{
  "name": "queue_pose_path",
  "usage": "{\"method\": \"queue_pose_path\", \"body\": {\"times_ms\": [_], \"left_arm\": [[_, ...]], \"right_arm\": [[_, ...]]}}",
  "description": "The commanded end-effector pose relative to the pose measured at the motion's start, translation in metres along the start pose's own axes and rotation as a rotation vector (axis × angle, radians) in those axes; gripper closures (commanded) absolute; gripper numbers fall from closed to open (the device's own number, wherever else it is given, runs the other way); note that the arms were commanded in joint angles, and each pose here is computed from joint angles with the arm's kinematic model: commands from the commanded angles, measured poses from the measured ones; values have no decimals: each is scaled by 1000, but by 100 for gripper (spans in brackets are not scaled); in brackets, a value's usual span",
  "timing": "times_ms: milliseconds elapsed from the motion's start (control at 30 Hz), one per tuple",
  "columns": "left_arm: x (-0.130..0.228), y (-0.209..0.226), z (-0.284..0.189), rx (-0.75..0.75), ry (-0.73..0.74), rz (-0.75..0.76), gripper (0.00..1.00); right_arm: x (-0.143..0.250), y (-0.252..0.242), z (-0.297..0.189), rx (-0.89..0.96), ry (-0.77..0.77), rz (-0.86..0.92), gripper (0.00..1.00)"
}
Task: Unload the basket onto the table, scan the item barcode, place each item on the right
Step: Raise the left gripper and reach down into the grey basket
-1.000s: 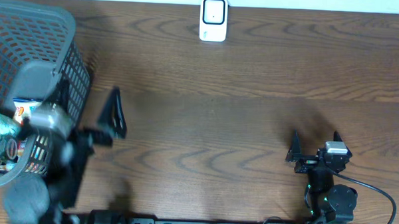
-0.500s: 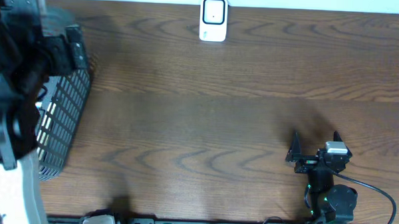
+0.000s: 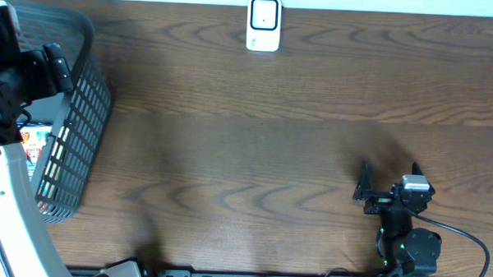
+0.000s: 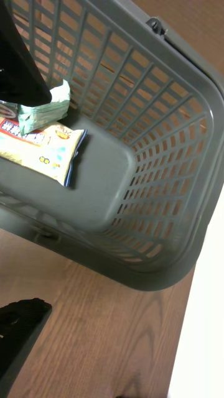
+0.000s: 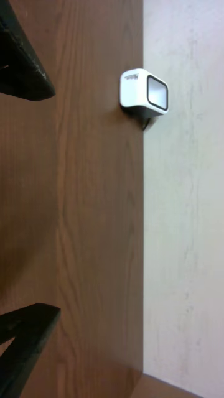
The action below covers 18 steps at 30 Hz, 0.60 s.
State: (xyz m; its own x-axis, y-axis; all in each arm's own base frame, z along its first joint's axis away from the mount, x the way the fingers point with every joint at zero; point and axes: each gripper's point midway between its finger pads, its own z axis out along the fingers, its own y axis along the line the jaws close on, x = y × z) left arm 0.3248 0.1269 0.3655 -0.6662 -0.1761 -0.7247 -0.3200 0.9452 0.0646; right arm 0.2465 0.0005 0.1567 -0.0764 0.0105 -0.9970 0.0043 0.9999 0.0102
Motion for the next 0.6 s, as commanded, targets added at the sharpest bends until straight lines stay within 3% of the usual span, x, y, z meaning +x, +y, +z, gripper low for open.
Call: {"method": "queue_pose_path", "body": {"times_ms": [0, 333, 567], "left_arm": [[-2, 4, -3, -16, -3, 18, 2], [17, 18, 38, -35, 127, -10, 3], [39, 65, 75, -123, 248, -145, 2]], "right_arm": [[1, -2, 0, 6, 1, 11, 1], [1, -2, 0, 6, 0, 11, 1], [1, -2, 0, 6, 1, 11, 1]]}}
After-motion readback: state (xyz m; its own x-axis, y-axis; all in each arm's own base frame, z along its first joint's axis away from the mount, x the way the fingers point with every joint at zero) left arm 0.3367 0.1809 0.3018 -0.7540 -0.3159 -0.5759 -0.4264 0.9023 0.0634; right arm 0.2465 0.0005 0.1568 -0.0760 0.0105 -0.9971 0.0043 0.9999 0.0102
